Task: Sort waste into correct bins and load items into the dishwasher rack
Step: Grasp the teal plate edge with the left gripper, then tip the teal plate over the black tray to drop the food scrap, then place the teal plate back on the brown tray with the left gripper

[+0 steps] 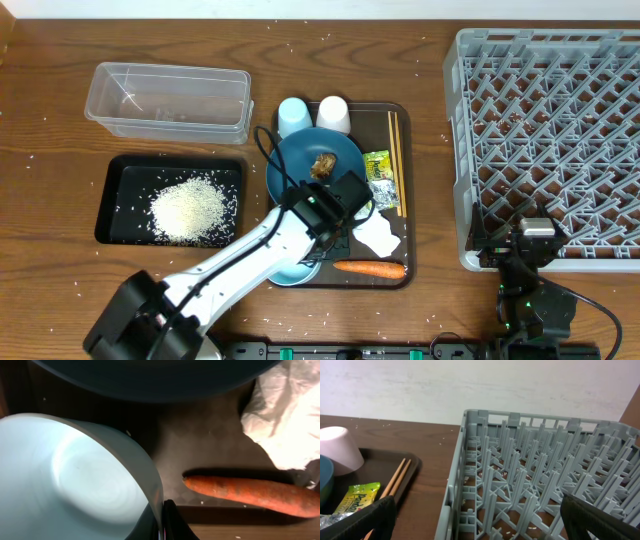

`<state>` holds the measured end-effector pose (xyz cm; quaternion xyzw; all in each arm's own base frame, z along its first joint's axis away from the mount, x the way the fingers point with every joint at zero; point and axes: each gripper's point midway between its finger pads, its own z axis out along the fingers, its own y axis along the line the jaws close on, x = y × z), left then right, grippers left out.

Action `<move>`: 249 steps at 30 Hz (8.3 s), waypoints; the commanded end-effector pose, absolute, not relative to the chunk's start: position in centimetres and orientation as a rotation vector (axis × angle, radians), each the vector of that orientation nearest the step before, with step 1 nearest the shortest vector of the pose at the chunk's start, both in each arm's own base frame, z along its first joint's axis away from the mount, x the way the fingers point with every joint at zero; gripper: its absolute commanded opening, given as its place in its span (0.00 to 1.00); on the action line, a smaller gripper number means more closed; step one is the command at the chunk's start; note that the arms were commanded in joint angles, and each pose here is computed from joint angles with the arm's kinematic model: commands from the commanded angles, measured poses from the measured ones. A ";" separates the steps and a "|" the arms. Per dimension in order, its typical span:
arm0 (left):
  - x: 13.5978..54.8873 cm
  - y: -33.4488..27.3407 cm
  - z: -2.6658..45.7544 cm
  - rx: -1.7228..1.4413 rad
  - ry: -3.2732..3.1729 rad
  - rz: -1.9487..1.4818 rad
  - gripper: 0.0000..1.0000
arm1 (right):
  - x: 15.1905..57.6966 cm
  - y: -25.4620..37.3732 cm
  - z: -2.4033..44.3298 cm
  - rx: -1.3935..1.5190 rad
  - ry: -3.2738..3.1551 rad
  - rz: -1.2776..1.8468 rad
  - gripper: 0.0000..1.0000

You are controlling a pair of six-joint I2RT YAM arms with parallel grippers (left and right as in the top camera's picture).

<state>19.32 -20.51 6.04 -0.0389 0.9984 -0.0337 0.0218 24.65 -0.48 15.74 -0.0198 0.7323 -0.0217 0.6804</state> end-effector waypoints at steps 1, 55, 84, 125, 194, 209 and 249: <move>19.8 -20.5 6.0 -0.143 3.071 -0.083 0.06 | 24.6 -0.3 15.6 -0.046 1.648 -0.045 0.99; 30.1 -24.4 4.0 0.715 2.733 0.247 0.76 | 24.6 -0.3 15.6 -0.047 1.648 -0.045 0.99; 29.6 -24.0 0.9 0.730 2.764 0.267 0.55 | 24.6 -0.3 15.6 -0.047 1.648 -0.045 0.99; 28.3 -27.1 15.6 0.485 2.573 -0.295 0.06 | 24.6 -0.3 15.6 -0.047 1.648 -0.045 0.99; 27.6 -8.4 26.1 -0.175 2.292 -1.328 0.06 | 24.6 -0.3 15.6 -0.046 1.648 -0.045 0.99; 27.6 -19.6 22.6 0.155 2.407 -0.588 0.06 | 24.6 -0.3 15.6 -0.046 1.648 -0.045 0.99; 30.7 -25.8 10.5 0.311 2.572 -0.346 0.32 | 24.6 -0.3 15.6 -0.047 1.648 -0.045 0.99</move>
